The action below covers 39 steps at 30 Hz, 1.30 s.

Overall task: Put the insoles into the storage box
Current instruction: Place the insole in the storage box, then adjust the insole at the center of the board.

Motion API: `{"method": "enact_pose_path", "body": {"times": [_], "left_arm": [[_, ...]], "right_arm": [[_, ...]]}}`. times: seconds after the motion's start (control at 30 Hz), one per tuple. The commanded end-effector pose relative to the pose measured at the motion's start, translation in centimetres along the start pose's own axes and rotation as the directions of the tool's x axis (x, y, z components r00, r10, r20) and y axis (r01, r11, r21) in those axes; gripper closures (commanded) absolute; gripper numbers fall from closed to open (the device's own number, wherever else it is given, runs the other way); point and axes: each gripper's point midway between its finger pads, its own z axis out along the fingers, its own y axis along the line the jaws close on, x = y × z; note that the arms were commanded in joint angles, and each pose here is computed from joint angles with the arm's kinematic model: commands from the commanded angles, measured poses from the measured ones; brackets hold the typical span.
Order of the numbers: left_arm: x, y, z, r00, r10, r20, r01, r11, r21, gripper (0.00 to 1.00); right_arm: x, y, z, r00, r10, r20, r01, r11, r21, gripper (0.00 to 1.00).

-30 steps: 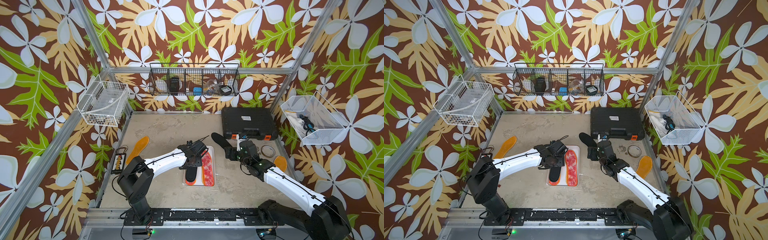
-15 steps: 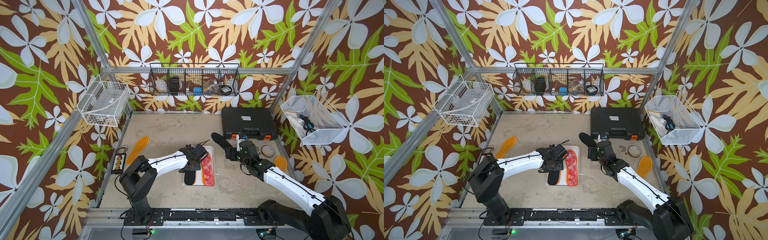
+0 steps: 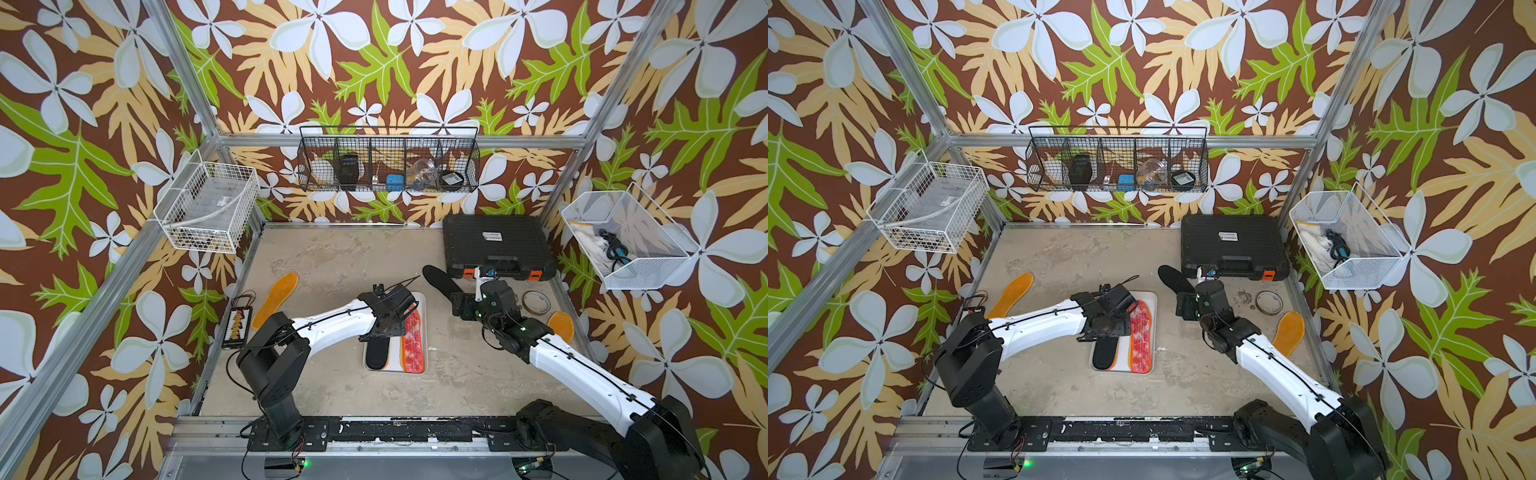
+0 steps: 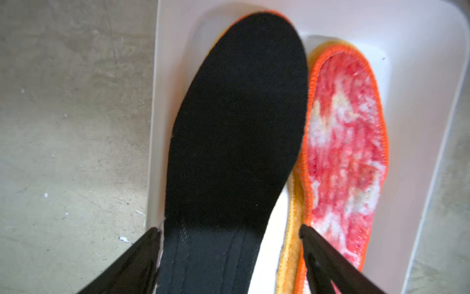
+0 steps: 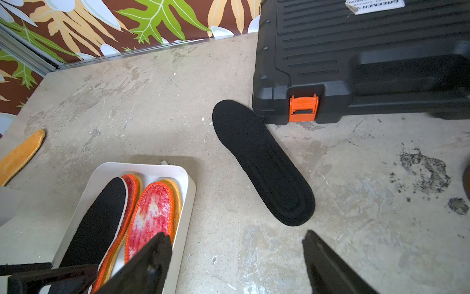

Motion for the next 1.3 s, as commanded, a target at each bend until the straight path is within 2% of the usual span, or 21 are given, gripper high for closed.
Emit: {"method": "enact_pose_path", "body": {"times": [0.0, 0.17, 0.27, 0.37, 0.47, 0.57, 0.67, 0.73, 0.8, 0.83, 0.97, 1.07, 1.27], "left_arm": [[-0.9, 0.2, -1.4, 0.999, 0.012, 0.032, -0.012, 1.0, -0.014, 0.1], [-2.8, 0.4, -4.3, 0.995, 0.007, 0.099, -0.006, 1.0, -0.013, 0.09], [-4.3, 1.0, -6.2, 0.985, 0.025, 0.173, -0.019, 0.999, -0.032, 0.08], [-5.5, 1.8, -7.0, 0.954, 0.106, 0.281, -0.098, 0.994, -0.043, 0.07], [-4.8, 1.1, -7.2, 0.907, 0.242, 0.345, -0.27, 0.962, 0.034, 0.03], [-3.9, 1.2, -8.9, 0.848, 0.297, 0.44, -0.379, 0.919, 0.11, 0.0], [-3.7, 1.0, -12.4, 0.762, 0.28, 0.583, -0.468, 0.862, 0.197, 0.0], [-3.9, 1.0, -14.5, 0.73, 0.209, 0.65, -0.469, 0.846, 0.255, 0.0], [-3.5, 0.5, -15.6, 0.709, 0.233, 0.666, -0.521, 0.81, 0.271, 0.0], [-3.4, 0.6, -15.8, 0.709, 0.252, 0.659, -0.529, 0.807, 0.261, 0.0], [-3.5, 2.7, -14.5, 0.702, 0.378, 0.604, -0.542, 0.834, 0.107, 0.0], [-3.3, 4.5, -13.5, 0.694, 0.422, 0.583, -0.532, 0.847, 0.021, 0.0], [-2.0, 3.8, -13.3, 0.696, 0.401, 0.595, -0.561, 0.822, 0.103, 0.0]], "right_arm": [[-0.6, -0.2, -0.3, 1.0, -0.019, 0.015, 0.019, 1.0, 0.021, 0.15], [-1.1, -0.6, -0.4, 0.999, -0.044, 0.018, 0.043, 0.998, 0.051, 0.15], [-1.6, -0.7, -0.2, 0.997, -0.078, 0.011, 0.077, 0.994, 0.074, 0.14], [-1.5, -0.4, 0.6, 0.993, -0.117, -0.03, 0.119, 0.99, 0.074, 0.13], [-0.9, 0.4, 2.0, 0.983, -0.159, -0.094, 0.164, 0.985, 0.051, 0.13], [-0.4, -0.1, 3.5, 0.968, -0.201, -0.15, 0.215, 0.973, 0.085, 0.08], [-0.4, -0.6, 5.2, 0.96, -0.201, -0.193, 0.222, 0.97, 0.097, 0.02], [0.0, -0.6, 7.0, 0.954, -0.186, -0.234, 0.206, 0.976, 0.064, 0.02], [0.5, -1.0, 8.6, 0.94, -0.181, -0.29, 0.208, 0.976, 0.066, 0.02], [0.8, -1.3, 9.4, 0.93, -0.183, -0.319, 0.217, 0.973, 0.073, 0.02], [2.2, -1.7, 12.4, 0.881, -0.231, -0.413, 0.275, 0.96, 0.048, 0.01], [3.0, -2.6, 14.1, 0.846, -0.247, -0.473, 0.318, 0.945, 0.073, 0.01], [3.5, -3.9, 16.3, 0.835, -0.241, -0.494, 0.326, 0.941, 0.093, 0.0]]}}
